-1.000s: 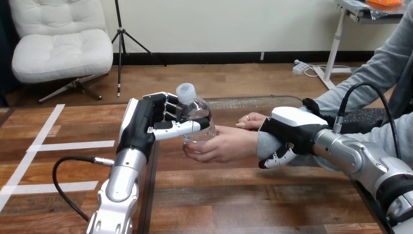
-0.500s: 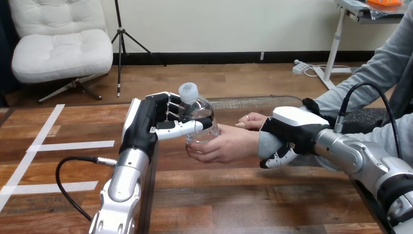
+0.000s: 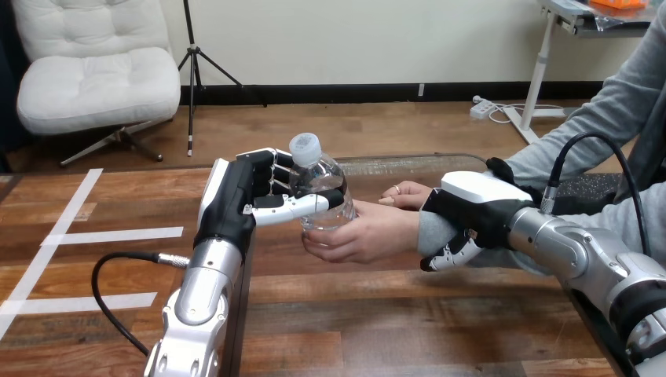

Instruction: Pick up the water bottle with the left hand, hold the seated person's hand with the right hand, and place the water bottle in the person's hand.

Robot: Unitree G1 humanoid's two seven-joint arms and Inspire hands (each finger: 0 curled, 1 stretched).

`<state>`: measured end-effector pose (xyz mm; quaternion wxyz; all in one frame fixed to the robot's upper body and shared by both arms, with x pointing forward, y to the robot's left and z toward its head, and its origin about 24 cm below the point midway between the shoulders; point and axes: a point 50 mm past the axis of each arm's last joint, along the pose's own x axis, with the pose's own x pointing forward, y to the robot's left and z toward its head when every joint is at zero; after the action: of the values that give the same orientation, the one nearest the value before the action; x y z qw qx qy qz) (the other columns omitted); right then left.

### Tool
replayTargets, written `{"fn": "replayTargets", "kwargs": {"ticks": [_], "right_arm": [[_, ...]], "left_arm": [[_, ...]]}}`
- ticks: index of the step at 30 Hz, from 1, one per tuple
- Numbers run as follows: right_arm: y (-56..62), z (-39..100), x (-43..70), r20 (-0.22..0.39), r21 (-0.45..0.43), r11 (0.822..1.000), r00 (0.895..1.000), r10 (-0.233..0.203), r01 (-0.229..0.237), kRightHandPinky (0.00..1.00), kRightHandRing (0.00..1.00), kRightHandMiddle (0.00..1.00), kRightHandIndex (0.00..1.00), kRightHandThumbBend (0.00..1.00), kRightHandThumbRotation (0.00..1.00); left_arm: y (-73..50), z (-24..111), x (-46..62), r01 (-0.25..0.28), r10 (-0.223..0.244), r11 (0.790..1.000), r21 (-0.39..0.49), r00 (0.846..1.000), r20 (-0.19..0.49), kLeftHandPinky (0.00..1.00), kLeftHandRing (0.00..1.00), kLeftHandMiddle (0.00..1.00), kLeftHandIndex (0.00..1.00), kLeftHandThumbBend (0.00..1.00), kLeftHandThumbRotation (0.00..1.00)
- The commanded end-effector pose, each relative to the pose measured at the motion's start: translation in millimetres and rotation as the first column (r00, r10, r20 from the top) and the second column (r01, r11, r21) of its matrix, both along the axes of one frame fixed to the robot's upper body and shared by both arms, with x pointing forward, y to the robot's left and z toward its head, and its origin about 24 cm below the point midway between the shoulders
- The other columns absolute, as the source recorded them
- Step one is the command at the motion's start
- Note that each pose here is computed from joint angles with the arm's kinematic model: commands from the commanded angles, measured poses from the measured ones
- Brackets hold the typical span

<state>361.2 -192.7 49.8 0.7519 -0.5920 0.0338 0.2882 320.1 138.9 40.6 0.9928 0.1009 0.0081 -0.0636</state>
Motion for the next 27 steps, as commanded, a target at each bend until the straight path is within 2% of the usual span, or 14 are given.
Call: {"fn": "replayTargets", "kwargs": {"ticks": [1,8,12,15,16,27], "right_arm": [[39.8,107.3,36.2,0.361,0.132,0.980,0.928,0.092,-0.149,0.18,0.22,0.28,0.31,0.49,0.03],[39.4,106.3,35.9,0.360,0.134,0.980,0.928,0.093,-0.150,0.18,0.22,0.29,0.31,0.49,0.03],[39.2,105.4,35.8,0.360,0.135,0.980,0.929,0.091,-0.148,0.18,0.22,0.29,0.31,0.50,0.03],[39.2,105.0,35.8,0.357,0.134,0.980,0.930,0.091,-0.147,0.18,0.22,0.28,0.31,0.50,0.03],[39.2,104.8,35.8,0.356,0.135,0.980,0.930,0.090,-0.147,0.17,0.22,0.28,0.31,0.50,0.03],[39.1,103.4,35.9,0.361,0.122,0.982,0.928,0.091,-0.144,0.17,0.21,0.28,0.30,0.50,0.04]], "left_arm": [[-24.6,48.4,24.1,0.104,-0.099,0.994,-0.023,0.983,0.153,0.46,0.52,0.55,0.55,0.74,0.12],[-22.6,47.1,23.6,0.105,-0.100,0.994,-0.029,0.985,0.143,0.65,0.70,0.71,0.71,0.90,0.40],[-21.4,47.7,22.9,0.107,-0.104,0.994,-0.012,0.983,0.153,0.72,0.77,0.78,0.77,0.95,0.50],[-20.1,47.8,22.7,0.106,-0.105,0.994,0.001,0.983,0.153,0.77,0.82,0.82,0.82,0.94,0.58],[-19.6,47.8,22.7,0.106,-0.105,0.994,-0.001,0.983,0.152,0.79,0.84,0.85,0.85,0.96,0.64],[-15.6,48.6,21.4,0.110,-0.105,0.994,-0.021,0.983,0.153,0.94,0.92,0.94,0.94,1.00,0.82]]}}
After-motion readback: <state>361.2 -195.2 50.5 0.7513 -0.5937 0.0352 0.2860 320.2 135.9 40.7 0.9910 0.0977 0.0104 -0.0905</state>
